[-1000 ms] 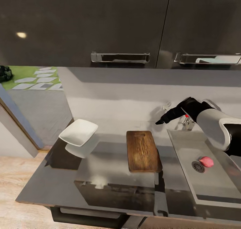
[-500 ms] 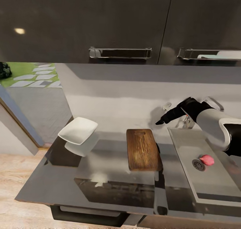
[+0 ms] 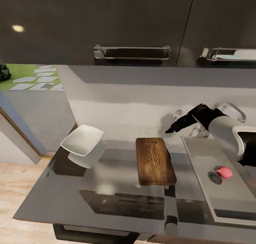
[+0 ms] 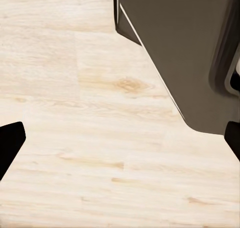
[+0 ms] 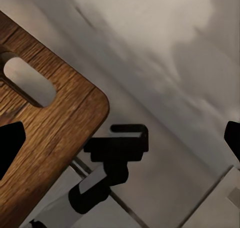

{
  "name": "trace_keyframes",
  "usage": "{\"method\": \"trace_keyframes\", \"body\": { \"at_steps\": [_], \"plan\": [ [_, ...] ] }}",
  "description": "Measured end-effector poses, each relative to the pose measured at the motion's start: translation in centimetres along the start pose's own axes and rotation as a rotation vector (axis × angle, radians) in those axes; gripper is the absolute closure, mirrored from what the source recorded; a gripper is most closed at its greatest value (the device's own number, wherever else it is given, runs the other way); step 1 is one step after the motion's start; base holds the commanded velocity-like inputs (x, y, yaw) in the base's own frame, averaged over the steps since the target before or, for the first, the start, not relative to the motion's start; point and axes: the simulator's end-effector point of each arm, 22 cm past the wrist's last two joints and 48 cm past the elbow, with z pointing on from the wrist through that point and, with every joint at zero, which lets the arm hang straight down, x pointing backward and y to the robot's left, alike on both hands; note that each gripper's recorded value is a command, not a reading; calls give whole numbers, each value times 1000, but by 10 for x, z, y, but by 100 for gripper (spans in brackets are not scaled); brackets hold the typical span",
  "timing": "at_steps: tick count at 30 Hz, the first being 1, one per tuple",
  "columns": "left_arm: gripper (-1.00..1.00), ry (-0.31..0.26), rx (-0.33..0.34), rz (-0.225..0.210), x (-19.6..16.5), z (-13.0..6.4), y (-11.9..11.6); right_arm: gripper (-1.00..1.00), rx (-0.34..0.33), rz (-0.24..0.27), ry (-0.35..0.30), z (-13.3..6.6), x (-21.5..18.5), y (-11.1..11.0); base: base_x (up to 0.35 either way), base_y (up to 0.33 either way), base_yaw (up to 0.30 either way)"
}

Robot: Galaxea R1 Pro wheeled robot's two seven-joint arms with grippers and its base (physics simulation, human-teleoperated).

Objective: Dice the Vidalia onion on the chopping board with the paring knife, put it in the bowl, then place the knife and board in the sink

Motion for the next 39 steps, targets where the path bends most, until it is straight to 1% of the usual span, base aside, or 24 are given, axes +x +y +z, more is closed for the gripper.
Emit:
{"method": "trace_keyframes", "body": {
  "at_steps": [14, 21, 30, 39],
  "plan": [
    [-100, 24, 0, 2, 9, -1, 0, -100, -12, 7, 19, 15, 9, 0, 4, 1, 0],
    [-100, 32, 5, 2, 13, -1, -1, -100, -18, 11, 27, 22, 13, 0, 161, 0, 0],
    [-100, 47, 2, 3, 18, -2, 0, -100, -29, 12, 37, 32, 17, 3, 14, 0, 0],
    [-100, 48, 3, 4, 19, -2, -1, -100, -35, -15, 23, 35, 3, 11, 0, 0, 0]
  ]
}}
